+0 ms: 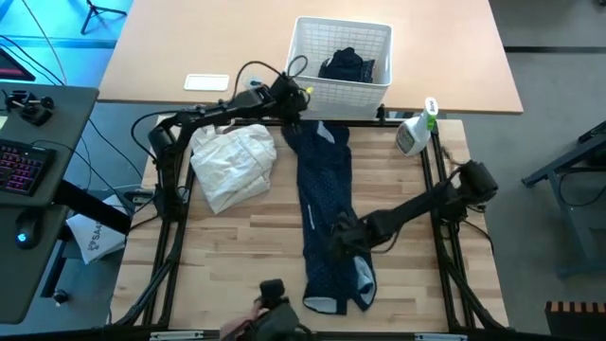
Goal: Fold Laundry from Bin
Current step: Fold the blue polo shirt
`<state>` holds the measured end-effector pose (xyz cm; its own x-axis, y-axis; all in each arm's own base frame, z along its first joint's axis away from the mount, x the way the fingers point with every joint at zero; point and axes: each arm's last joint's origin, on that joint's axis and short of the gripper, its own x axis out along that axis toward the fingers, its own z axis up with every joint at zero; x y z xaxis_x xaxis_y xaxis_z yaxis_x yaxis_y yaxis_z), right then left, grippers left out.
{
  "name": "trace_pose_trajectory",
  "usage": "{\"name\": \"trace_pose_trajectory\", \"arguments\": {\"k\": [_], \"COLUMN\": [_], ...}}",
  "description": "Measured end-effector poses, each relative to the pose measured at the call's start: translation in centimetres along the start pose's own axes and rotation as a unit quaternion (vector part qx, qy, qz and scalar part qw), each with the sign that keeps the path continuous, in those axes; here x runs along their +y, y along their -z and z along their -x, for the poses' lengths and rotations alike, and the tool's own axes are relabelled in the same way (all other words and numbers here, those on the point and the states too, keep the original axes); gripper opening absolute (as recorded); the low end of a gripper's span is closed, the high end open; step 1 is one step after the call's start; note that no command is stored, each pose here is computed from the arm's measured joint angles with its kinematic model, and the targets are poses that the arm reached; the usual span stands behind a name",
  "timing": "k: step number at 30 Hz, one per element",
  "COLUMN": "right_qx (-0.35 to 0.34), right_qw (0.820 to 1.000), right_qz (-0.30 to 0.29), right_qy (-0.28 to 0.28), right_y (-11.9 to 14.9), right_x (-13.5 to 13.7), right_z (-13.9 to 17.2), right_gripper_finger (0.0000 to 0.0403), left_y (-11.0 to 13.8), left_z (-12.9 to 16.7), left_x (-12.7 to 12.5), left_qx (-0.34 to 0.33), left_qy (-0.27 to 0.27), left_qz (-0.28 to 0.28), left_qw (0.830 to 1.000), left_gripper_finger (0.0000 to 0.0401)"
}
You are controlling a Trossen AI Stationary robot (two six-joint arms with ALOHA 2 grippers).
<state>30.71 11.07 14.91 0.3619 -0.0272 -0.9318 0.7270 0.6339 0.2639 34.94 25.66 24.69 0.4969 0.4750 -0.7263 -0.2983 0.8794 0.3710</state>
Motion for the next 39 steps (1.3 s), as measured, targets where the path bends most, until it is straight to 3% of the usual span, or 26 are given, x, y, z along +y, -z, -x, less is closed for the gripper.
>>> {"name": "trace_pose_trajectory", "arguments": {"k": [4,7,10,13,15,18,20,24,29,34,39], "right_qx": [-0.023,-0.03,-0.033,-0.036,-0.046,-0.046,-0.037,-0.018,-0.002,-0.017,-0.088], "right_qw": [0.999,0.996,0.99,0.973,0.944,0.873,0.834,0.806,0.744,0.721,0.674], "right_qz": [0.025,0.058,0.107,0.198,0.298,0.466,0.538,0.586,0.661,0.676,0.716], "right_qy": [-0.037,-0.056,-0.089,-0.115,-0.134,-0.134,-0.12,-0.083,-0.098,-0.15,-0.16], "right_y": [-0.9,-0.6,0.1,1.6,2.9,5.3,6.6,8.4,10.2,11.7,12.3], "right_x": [-0.1,-0.5,-0.9,-1.0,-0.8,-0.6,-0.7,-0.6,-0.8,-2.3,-3.6], "right_z": [3.8,6.6,9.6,11.6,12.7,13.2,12.9,11.7,9.2,6.4,4.5], "right_gripper_finger": [0.0074,0.008,0.0104,0.0145,0.0176,0.0219,0.0238,0.0251,0.0252,0.0252,0.0252], "left_y": [-0.3,-0.9,-2.1,-3.0,-3.2,-2.9,-2.4,-1.4,0.1,1.0,2.1], "left_z": [1.9,4.4,8.0,12.3,15.3,19.1,20.9,22.5,22.0,20.4,17.3], "left_x": [1.8,2.0,0.2,-3.4,-6.4,-11.1,-14.3,-20.3,-28.6,-36.0,-42.2], "left_qx": [0.048,0.074,0.044,-0.001,-0.035,-0.083,-0.115,-0.167,-0.204,-0.187,-0.162], "left_qy": [0.012,0.064,0.128,0.172,0.195,0.237,0.27,0.333,0.397,0.444,0.446], "left_qz": [0.039,0.053,0.057,0.01,-0.024,-0.047,-0.046,-0.037,-0.106,-0.135,-0.217], "left_qw": [0.998,0.994,0.989,0.985,0.98,0.967,0.955,0.927,0.889,0.866,0.853], "left_gripper_finger": [0.0107,0.0127,0.0129,0.0117,0.0106,0.0092,0.0085,0.0079,0.0079,0.0092,0.0143]}}
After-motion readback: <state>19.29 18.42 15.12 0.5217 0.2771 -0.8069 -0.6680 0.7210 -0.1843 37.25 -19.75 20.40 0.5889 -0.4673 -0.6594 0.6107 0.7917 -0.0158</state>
